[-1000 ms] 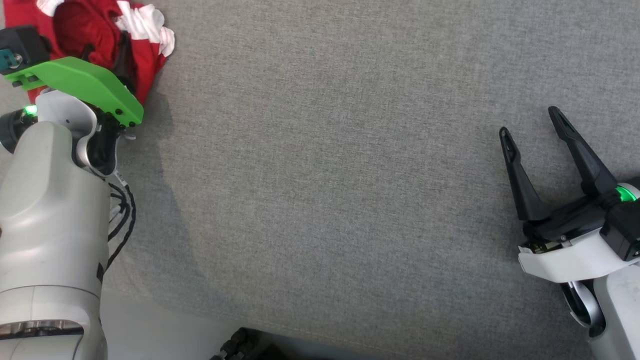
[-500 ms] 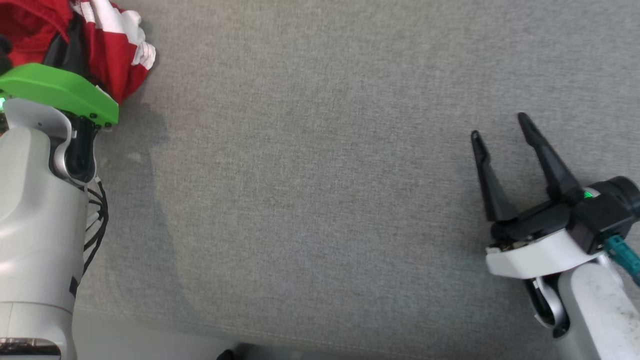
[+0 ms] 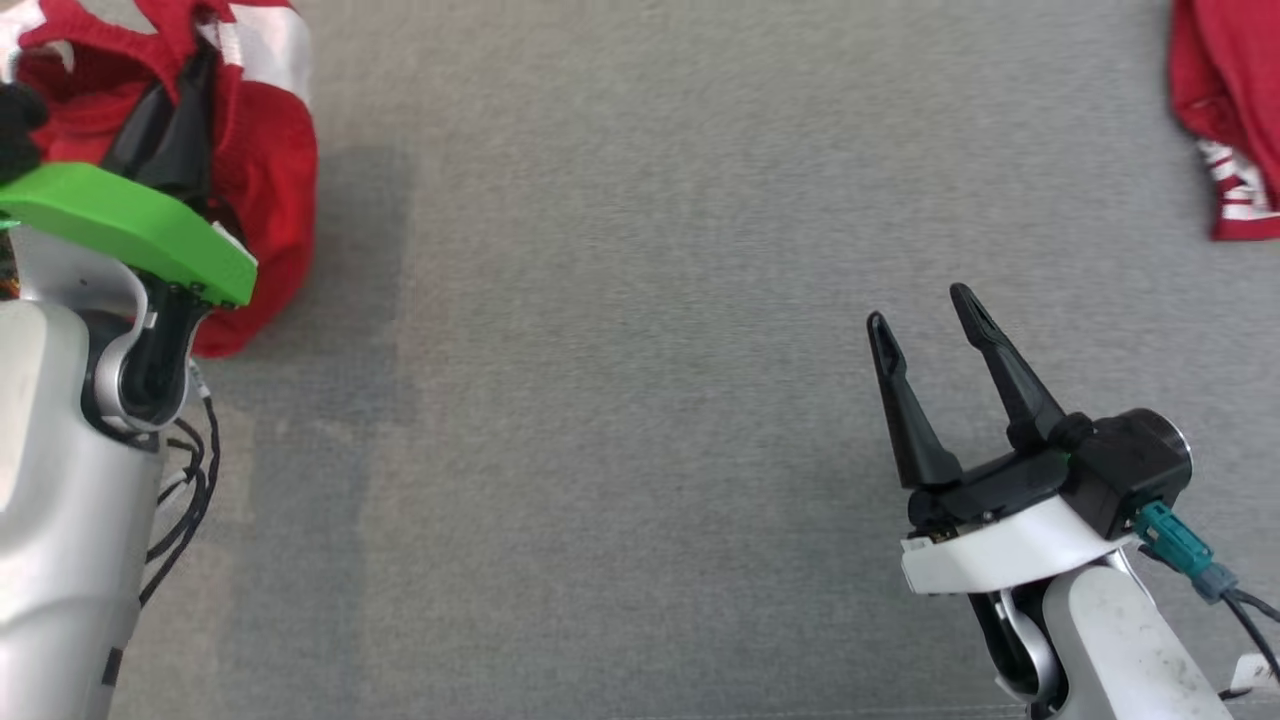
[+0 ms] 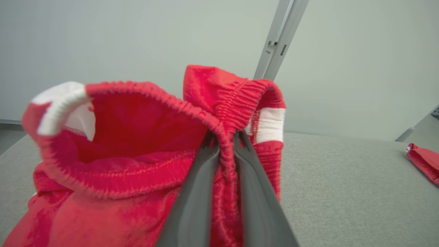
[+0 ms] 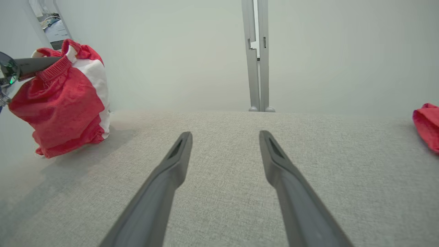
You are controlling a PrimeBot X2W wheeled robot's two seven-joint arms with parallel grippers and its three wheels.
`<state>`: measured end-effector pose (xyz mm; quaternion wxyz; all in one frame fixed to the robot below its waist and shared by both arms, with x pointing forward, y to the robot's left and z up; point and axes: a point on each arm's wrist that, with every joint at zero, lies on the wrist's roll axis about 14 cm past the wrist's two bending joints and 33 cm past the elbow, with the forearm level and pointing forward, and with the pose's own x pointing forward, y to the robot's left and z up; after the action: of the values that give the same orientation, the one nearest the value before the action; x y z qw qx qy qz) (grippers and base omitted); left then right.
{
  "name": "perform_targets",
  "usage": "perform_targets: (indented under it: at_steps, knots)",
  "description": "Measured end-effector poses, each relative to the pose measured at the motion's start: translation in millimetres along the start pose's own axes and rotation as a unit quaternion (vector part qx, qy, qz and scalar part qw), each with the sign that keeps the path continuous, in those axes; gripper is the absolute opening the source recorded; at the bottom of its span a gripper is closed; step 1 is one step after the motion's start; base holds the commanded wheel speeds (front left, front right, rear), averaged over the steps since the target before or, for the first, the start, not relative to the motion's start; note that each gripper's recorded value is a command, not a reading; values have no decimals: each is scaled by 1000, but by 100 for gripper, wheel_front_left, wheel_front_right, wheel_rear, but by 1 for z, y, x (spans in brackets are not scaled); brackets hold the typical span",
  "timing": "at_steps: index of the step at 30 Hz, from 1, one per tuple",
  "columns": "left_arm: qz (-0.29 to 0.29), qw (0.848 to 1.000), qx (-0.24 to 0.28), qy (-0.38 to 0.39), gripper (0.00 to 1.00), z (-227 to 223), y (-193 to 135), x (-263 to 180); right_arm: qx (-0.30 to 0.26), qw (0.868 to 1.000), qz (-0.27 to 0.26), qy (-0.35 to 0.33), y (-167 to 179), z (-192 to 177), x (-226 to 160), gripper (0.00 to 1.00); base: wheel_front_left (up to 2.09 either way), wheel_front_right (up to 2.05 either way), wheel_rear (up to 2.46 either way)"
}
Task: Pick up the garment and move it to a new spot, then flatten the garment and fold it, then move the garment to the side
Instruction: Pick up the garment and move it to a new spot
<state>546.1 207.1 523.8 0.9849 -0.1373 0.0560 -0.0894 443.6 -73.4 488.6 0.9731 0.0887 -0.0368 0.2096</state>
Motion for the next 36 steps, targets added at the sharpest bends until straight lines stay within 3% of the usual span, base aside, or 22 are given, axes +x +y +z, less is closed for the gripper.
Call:
perform_targets:
  at_steps: [11, 19, 27, 34, 35, 36]
  knots:
    - [-191, 981, -22, 4, 0, 20, -169, -6, -39, 993, -100, -51, -38, 60, -65, 100, 0, 0, 0]
    - [-290, 953, -18, 80, 0, -44, -254, -29, -61, 984, -148, -75, -55, 86, -97, 100, 0, 0, 0]
    - [-284, 943, 25, 173, 0, -150, -247, -43, -59, 983, -165, -62, -65, 77, -98, 100, 0, 0, 0]
    - [-249, 949, 37, 191, 0, -193, -220, -45, -53, 986, -153, -45, -65, 62, -84, 100, 0, 0, 0]
    - [-247, 949, 38, 190, 12, -194, -219, -46, -53, 986, -149, -45, -63, 62, -82, 100, 0, 0, 0]
    - [-246, 950, 41, 187, 30, -194, -219, -46, -53, 987, -144, -46, -61, 62, -80, 100, 0, 0, 0]
